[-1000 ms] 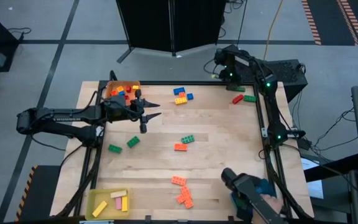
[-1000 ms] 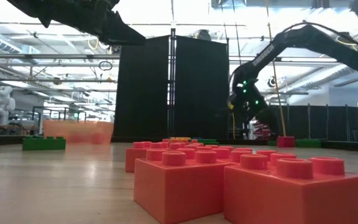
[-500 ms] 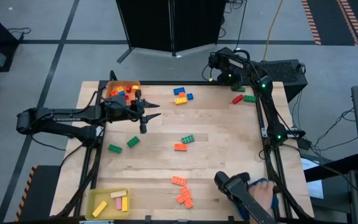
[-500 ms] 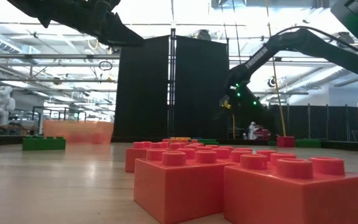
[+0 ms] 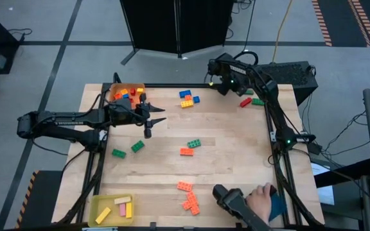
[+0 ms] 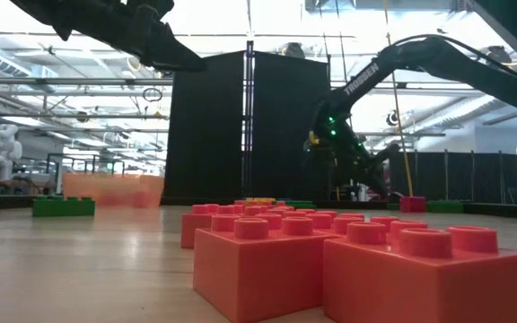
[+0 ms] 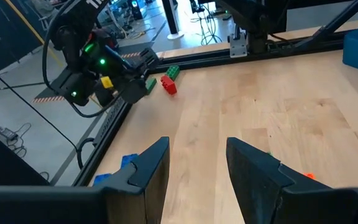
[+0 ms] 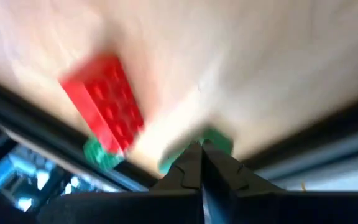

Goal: Sort blocks by size
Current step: Put the green block into the yellow bin

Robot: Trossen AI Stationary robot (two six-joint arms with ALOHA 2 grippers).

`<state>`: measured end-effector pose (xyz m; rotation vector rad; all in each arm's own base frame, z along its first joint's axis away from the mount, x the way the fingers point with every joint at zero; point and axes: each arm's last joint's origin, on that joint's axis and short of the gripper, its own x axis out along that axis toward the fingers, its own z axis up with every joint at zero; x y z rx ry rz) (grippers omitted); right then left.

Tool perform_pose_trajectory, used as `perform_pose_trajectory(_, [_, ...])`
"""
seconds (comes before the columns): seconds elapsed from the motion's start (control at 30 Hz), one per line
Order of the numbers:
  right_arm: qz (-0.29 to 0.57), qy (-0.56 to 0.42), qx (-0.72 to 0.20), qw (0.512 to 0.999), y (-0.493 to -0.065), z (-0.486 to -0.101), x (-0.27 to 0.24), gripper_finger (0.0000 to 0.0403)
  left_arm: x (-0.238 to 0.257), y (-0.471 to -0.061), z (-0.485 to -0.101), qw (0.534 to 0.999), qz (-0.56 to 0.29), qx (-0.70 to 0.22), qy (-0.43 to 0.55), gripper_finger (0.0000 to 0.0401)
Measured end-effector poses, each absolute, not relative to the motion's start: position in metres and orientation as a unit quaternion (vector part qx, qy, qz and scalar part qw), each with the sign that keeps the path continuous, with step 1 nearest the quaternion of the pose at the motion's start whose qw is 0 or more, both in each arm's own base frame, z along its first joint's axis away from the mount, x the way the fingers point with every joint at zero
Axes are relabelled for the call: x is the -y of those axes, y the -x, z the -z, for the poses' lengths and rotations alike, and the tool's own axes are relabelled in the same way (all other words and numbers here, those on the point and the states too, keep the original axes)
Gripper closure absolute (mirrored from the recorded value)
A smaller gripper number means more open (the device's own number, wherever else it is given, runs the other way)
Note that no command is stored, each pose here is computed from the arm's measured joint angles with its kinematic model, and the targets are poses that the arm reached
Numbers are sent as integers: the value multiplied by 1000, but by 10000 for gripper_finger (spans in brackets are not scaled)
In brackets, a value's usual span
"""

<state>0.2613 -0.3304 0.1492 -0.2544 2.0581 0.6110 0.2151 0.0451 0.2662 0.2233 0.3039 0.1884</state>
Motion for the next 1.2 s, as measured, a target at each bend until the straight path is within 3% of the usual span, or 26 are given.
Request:
perform_pose_trajectory(0.5, [-156,56,-828,536,-267,-174,329,403,-45,-215,-267,978,-94,-149,-108,240])
perform_pose_trajectory(0.67, [-120,-9,-772,624,-265,-204,322,403,-45,-215,-266,978,-94,-150,-107,240])
perform_pose_trajectory(0.77, [-92,-96,-714,687,-272,-217,313,403,-45,-215,-266,978,-94,-150,-107,240])
perform_pose_trajectory(0.83, [-26,-181,-684,706,-283,-217,310,403,-45,-215,-266,978,-94,-150,-107,240])
perform_pose_trajectory(1.0, [211,-316,-680,628,-296,-207,308,403,-45,-215,-266,978,-94,-154,-106,240])
perform_pose_trajectory(1.07, [254,-318,-683,606,-299,-199,305,403,-45,-215,-264,977,-92,-159,-103,240])
perform_pose_trajectory(1.2, [275,-320,-670,611,-307,-180,300,403,-44,-214,-262,977,-92,-169,-92,240])
